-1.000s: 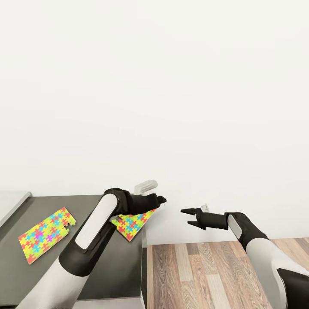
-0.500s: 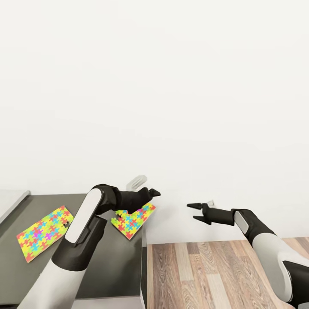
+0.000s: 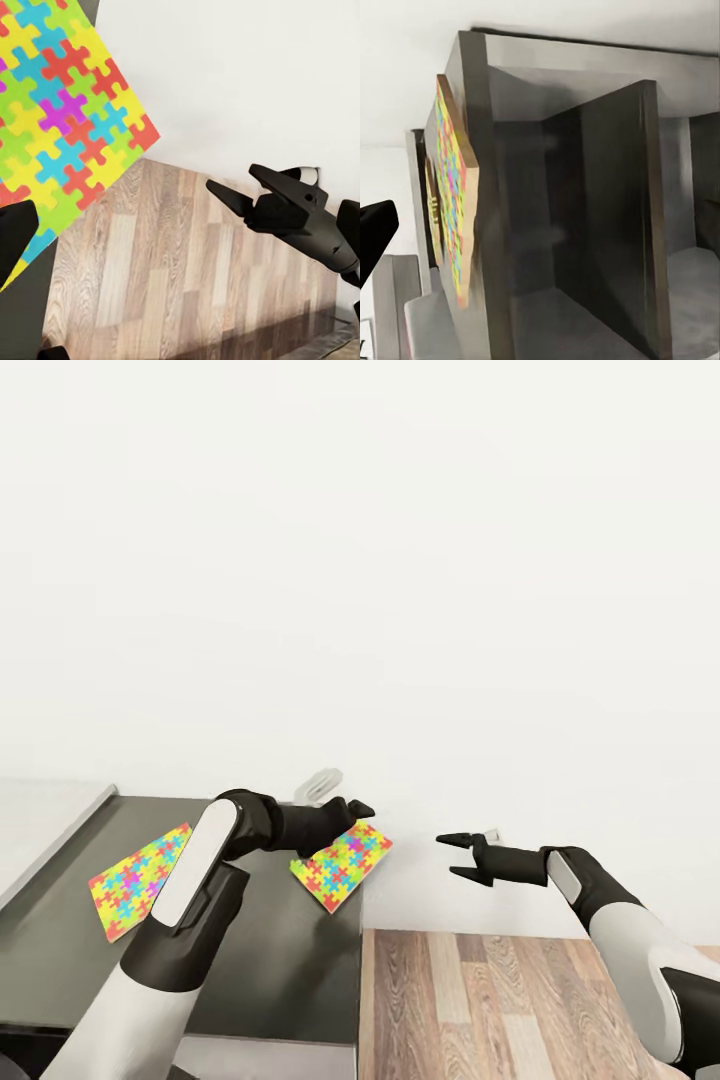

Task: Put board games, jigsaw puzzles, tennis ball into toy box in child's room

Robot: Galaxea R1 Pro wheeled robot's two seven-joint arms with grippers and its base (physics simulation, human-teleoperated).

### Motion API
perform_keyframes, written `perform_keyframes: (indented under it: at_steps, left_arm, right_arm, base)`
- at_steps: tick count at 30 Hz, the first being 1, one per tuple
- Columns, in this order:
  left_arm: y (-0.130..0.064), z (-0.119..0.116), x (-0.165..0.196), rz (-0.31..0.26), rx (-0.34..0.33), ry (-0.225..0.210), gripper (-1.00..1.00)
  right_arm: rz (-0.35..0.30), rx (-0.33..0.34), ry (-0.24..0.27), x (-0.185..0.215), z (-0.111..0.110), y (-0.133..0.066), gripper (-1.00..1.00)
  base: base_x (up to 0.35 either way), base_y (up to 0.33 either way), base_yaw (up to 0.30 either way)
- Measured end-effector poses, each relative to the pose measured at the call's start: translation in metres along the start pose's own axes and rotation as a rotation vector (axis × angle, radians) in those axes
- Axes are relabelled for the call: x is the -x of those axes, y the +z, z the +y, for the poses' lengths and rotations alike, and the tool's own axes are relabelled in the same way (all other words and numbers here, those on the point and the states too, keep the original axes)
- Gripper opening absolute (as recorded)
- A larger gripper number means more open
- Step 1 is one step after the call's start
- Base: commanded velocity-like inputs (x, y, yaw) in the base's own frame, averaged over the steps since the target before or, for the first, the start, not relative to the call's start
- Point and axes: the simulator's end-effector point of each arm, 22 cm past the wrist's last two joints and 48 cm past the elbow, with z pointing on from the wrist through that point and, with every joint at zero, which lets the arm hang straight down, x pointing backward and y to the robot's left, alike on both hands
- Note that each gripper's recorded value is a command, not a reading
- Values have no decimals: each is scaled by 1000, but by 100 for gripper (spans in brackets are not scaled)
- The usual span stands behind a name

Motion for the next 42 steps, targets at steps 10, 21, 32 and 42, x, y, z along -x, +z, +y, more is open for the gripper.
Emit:
perform_keyframes:
  at_steps: [10, 21, 32, 42]
  left_arm:
    - [10, 11, -3, -7, 0, 3, 100]
    - [-3, -15, 31, -71, -44, 33, 100]
    - [-26, -38, 63, -94, -95, -18, 100]
    - [-27, -38, 65, -95, -95, -27, 100]
  right_arm:
    - [-1, 3, 5, -1, -15, 5, 100]
    - [-19, 13, 12, 4, -20, 1, 100]
    - [-27, 37, 43, 6, -16, -2, 100]
    - [-30, 58, 46, 7, -11, -3, 100]
  base:
    - [0, 0, 220]
    - [0, 0, 20]
    - [0, 0, 233]
    - [0, 0, 142]
